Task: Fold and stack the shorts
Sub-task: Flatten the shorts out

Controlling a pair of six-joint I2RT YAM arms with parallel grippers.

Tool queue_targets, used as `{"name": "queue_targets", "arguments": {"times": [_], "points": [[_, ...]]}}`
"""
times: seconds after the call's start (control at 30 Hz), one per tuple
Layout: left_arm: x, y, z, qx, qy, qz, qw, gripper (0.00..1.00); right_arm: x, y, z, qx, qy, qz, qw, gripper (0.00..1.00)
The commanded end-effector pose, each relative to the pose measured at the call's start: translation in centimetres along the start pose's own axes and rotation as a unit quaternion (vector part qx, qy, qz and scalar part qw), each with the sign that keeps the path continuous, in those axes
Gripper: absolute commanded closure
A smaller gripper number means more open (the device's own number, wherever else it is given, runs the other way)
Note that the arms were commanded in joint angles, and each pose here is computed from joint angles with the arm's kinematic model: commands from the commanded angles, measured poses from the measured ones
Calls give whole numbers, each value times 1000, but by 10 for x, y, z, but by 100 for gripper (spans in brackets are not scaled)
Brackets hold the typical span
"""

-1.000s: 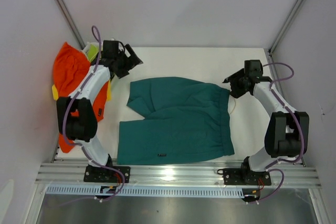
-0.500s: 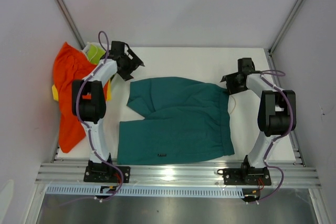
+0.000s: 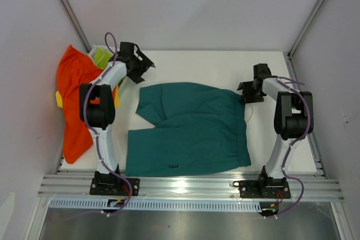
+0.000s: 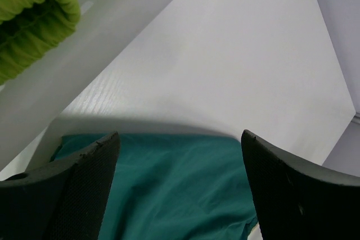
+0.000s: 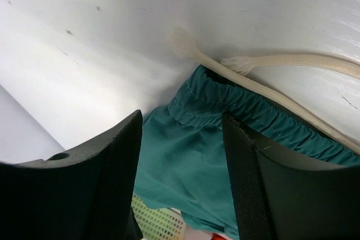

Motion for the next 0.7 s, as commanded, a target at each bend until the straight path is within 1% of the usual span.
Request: {"name": "queue_targets", "arguments": {"times": [0.0,0.03,0.07,0.2,0.23,0.37,0.4,0.43,0.47,0.5,0.53,0.6,0.63,0.67], "points": [[-10,-10,0,1,27,-3,1000,10,-9,-11,-5,36,-33,-22,999,39],[-11,-11,0,3,29,-4,1000,10,-9,-14,-5,41,-40,-21,998,39],[-10,-13,0,2,35,-2,999,10,-22,-15,-8,45,-58,-27,997,39],[-9,-21,6,-5,51,4,999,11,-27,-23,-13,66,-84,-17,994,42],[-9,-22,6,-5,54,6,999,11,-29,-24,-14,70,-93,-17,993,45],[-7,-26,10,-11,70,10,997,11,-34,-31,-18,94,-115,-13,989,50],[-7,-25,9,-10,71,9,997,12,-34,-32,-17,93,-116,-12,989,64],[-7,-26,10,-11,72,10,997,12,-34,-33,-17,94,-117,-10,989,71],[-6,-27,11,-13,76,12,997,13,-32,-36,-20,100,-120,-1,988,76],[-6,-27,11,-14,78,13,997,13,-32,-38,-20,99,-119,4,988,86],[-6,-27,11,-14,80,13,997,14,-31,-40,-19,98,-115,7,989,90],[-5,-29,12,-17,83,15,996,15,-31,-43,-19,105,-109,10,988,96],[-6,-29,13,-18,84,14,996,18,-30,-42,-21,110,-107,10,988,100],[-6,-30,14,-21,84,15,996,19,-30,-42,-20,109,-107,8,988,100]]}}
Point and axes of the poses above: each gripper's point midway between its finger pads, its own y axis back along the fingers, its own z axis along the line the jaws close on, x = y × z, the point moved 6 cm from there along y, back along the fingers, and after that the axes turned 9 degrees about y, right-handed, at the moved point
